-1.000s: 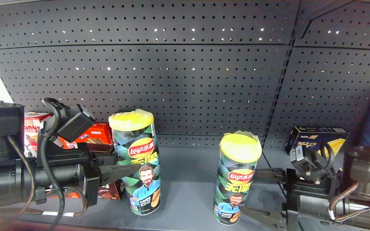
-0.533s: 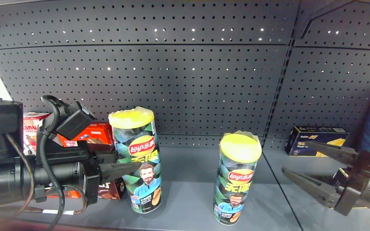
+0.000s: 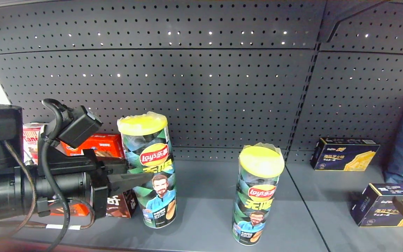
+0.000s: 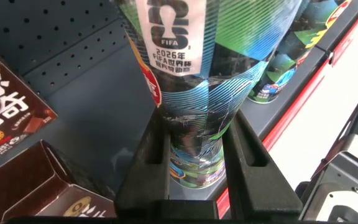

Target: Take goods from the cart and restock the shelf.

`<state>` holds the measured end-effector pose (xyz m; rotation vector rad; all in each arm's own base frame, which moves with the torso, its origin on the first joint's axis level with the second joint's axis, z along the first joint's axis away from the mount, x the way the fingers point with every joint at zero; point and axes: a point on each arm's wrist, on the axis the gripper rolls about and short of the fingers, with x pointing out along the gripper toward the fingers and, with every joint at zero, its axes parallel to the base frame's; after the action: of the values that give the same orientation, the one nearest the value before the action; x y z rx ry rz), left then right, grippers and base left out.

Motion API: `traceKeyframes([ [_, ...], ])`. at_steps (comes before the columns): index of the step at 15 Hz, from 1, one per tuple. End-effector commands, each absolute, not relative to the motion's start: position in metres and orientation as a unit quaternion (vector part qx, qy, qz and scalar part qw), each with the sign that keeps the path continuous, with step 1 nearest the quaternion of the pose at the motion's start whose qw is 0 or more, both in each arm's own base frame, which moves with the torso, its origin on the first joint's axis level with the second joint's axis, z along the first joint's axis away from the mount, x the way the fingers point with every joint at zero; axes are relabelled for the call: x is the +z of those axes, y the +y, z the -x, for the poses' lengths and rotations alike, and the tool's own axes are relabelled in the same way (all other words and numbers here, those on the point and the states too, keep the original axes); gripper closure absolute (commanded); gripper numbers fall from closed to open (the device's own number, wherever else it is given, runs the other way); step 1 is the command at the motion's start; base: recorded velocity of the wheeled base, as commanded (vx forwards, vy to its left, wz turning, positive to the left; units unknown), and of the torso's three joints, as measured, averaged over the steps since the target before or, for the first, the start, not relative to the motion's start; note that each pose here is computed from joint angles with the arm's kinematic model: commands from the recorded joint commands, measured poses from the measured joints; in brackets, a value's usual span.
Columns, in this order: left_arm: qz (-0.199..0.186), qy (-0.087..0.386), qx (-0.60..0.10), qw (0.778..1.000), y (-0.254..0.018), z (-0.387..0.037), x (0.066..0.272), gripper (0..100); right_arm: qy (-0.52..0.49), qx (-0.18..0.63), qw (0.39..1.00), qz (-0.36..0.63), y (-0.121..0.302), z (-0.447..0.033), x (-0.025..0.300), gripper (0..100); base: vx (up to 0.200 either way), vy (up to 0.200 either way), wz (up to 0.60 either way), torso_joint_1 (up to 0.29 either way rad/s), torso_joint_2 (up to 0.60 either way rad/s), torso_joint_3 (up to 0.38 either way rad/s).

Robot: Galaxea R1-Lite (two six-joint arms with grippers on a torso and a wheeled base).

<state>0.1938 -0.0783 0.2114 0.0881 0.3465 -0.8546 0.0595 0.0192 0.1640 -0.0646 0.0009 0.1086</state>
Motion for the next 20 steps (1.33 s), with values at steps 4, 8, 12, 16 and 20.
traceKeyframes([
  [4, -0.043, 0.165, -0.413, 0.894, -0.079, -0.194, 0.212, 100, -0.014, -0.117, 0.993, 0.019, -0.007, -0.012, 0.119, 0, 0.000, 0.000, 0.00, 0.000, 0.00, 0.000],
  [8, -0.046, 0.151, -0.421, 0.893, -0.084, -0.195, 0.220, 100, 0.011, -0.175, 0.984, 0.020, -0.009, 0.019, 0.084, 0, 0.000, 0.000, 0.00, 0.000, 0.00, 0.000],
  [12, -0.046, 0.154, -0.422, 0.892, -0.083, -0.194, 0.218, 100, -0.019, -0.148, 0.989, 0.018, -0.007, 0.024, 0.082, 0, 0.000, 0.000, 0.00, 0.000, 0.00, 0.000],
  [16, -0.046, 0.149, -0.424, 0.892, -0.083, -0.194, 0.221, 100, -0.021, -0.018, 1.000, 0.011, -0.001, 0.023, 0.082, 0, 0.000, 0.000, 0.00, 0.000, 0.00, 0.000],
  [20, -0.048, 0.144, -0.434, 0.888, -0.089, -0.195, 0.224, 100, -0.016, -0.044, 0.999, -0.001, -0.002, 0.024, 0.082, 0, 0.000, 0.000, 0.00, 0.000, 0.00, 0.000],
])
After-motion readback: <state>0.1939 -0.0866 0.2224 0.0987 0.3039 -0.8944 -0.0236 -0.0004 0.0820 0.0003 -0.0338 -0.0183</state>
